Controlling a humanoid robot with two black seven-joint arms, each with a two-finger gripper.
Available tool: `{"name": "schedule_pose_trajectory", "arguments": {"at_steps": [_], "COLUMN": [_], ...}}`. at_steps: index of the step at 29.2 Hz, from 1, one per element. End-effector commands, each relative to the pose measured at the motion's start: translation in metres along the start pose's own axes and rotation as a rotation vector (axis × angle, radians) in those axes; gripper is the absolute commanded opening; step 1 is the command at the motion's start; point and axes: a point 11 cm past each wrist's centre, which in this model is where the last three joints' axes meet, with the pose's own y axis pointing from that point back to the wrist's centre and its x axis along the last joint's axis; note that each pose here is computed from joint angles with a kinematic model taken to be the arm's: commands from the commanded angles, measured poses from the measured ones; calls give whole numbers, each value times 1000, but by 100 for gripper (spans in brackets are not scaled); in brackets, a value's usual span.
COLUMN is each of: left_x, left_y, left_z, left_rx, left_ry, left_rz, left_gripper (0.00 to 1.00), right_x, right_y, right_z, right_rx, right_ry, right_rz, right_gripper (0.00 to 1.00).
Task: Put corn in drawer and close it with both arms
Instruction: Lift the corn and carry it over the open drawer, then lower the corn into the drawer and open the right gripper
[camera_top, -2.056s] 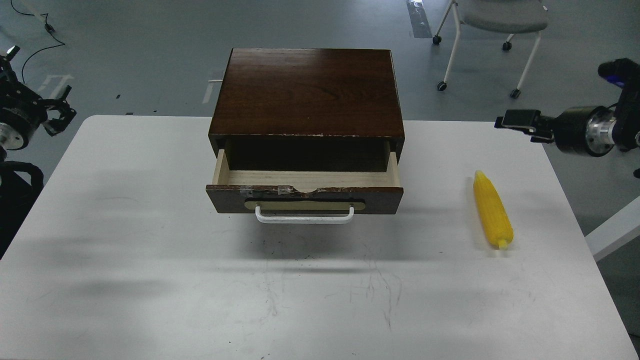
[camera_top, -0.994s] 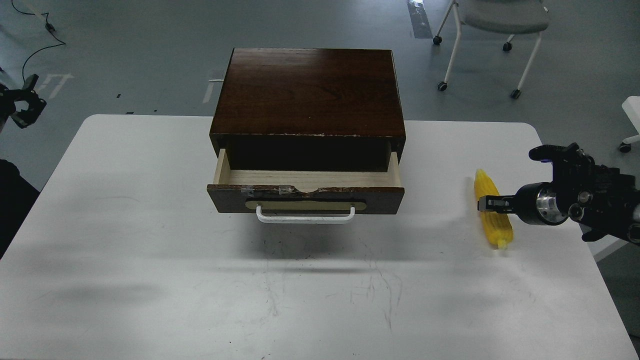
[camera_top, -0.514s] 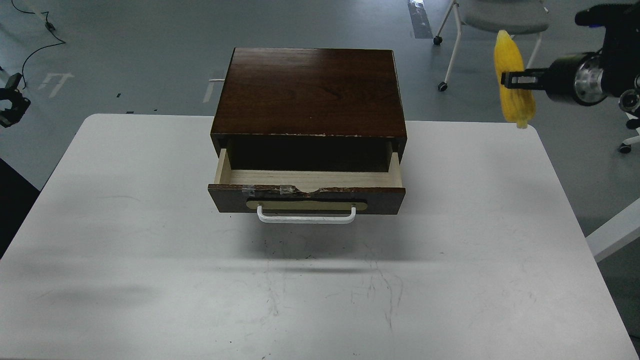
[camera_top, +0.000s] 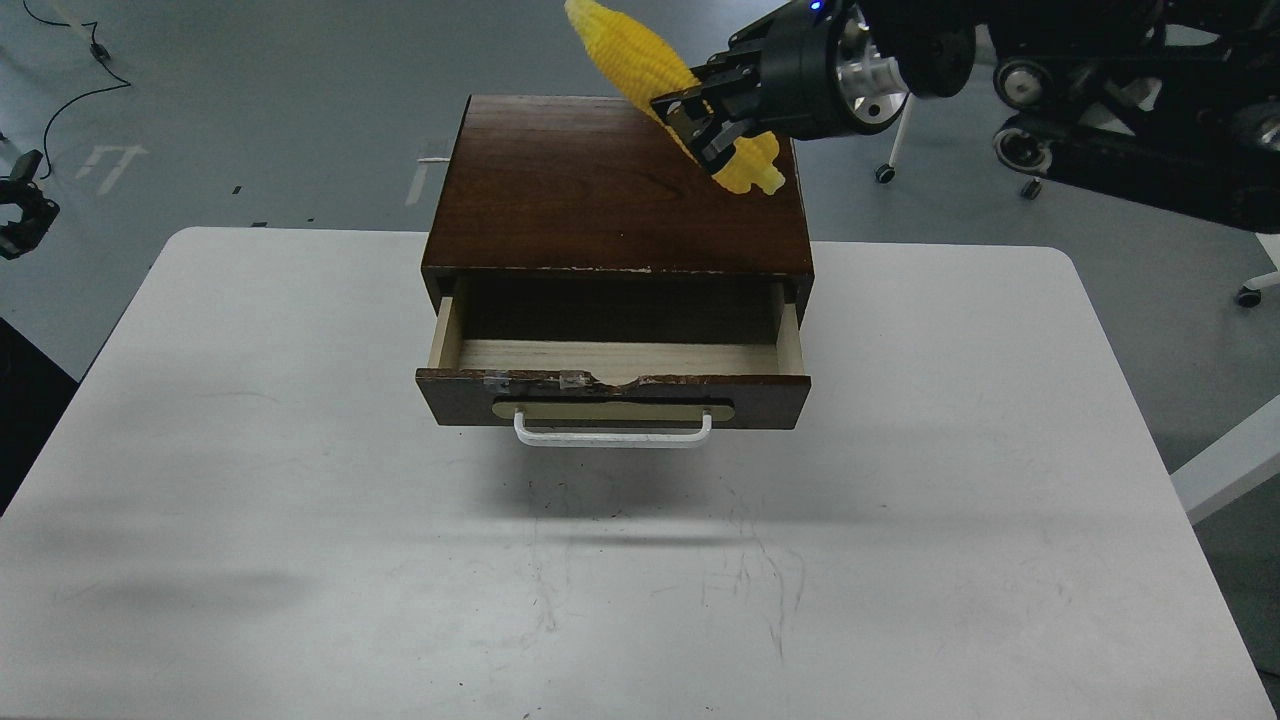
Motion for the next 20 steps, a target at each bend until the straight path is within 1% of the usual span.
{"name": "schedule_pose_trajectory", "arguments": {"at_steps": [1,4,12,13,15,18,20], "left_x": [-1,1,5,4,5,6,6], "left_y": [-1,-1,0,0,0,0,1], "left_z": [3,9,17,17,18,17,18], "left_rx": [-6,-15,-26,-24,-25,-23,-24], "left_ry": [1,-5,-14,-14,-16,-16,-18], "left_rz": [-2,1,7,6,8,9,10], "left_gripper": [98,98,98,98,98,98,98], "right_x": [-10,-11,-25,-28,-31,-34,-35], "right_y": [-17,-33,-42,-43,-45,-45,-46], "right_z": [-16,-38,-46,-48,-49,-49,-51], "right_rx": [25,74,84,87,93,94,101], "right_ry": [113,162,233,235,228,221,209], "right_rz": [-33,-41,-60,-64,-67,-69,-68], "right_gripper": [0,0,0,6,30,36,48]}}
